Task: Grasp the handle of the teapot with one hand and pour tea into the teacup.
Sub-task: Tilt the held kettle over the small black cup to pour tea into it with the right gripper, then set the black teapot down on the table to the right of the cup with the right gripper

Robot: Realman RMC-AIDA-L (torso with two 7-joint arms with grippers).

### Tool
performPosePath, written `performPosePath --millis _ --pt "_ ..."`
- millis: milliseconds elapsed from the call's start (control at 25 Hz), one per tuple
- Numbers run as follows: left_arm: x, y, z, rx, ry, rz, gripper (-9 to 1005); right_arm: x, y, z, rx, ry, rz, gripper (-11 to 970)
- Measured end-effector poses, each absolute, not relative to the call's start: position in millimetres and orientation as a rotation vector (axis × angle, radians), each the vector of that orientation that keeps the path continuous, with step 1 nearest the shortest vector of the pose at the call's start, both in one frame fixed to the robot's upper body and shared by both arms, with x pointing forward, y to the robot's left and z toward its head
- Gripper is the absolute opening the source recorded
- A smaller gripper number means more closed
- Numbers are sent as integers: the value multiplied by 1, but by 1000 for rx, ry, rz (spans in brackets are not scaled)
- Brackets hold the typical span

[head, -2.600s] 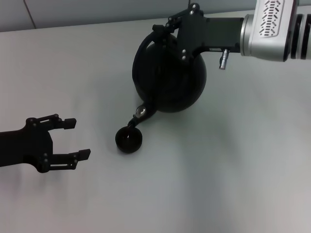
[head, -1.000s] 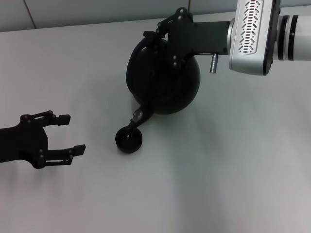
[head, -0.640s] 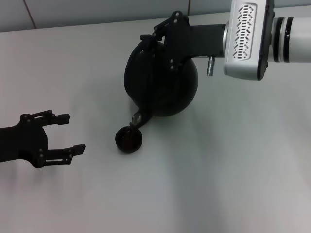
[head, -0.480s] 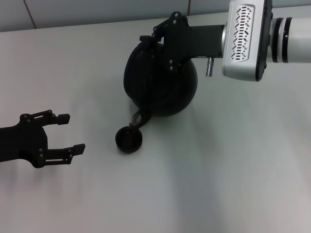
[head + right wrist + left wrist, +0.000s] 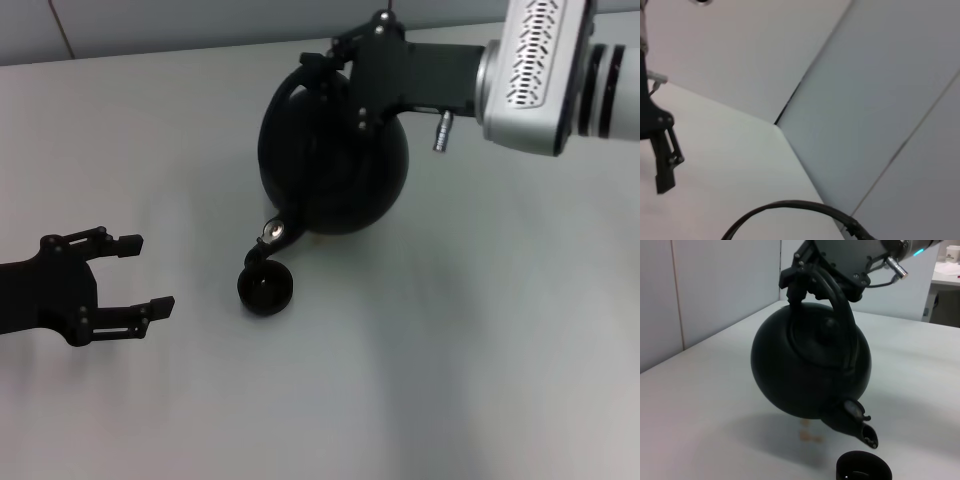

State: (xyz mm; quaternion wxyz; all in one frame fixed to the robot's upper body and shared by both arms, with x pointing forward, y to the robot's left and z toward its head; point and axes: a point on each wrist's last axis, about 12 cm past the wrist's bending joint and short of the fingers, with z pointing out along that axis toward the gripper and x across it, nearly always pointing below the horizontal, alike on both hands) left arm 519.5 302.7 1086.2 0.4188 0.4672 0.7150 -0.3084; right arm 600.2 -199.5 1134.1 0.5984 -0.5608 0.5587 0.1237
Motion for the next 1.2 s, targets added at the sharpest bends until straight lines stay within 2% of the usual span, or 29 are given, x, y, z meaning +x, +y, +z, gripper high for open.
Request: performPosePath --millis 160,760,1200 --pt "520 302 1086 1172 1792 -773 863 595 -210 1127 -1214 1334 314 90" --pt "520 298 1086 1178 1783 -780 863 567 -300 1100 -548 1480 444 91" --pt "522 297 1087 1186 1778 -781 863 558 -307 1073 -413 1596 491 90"
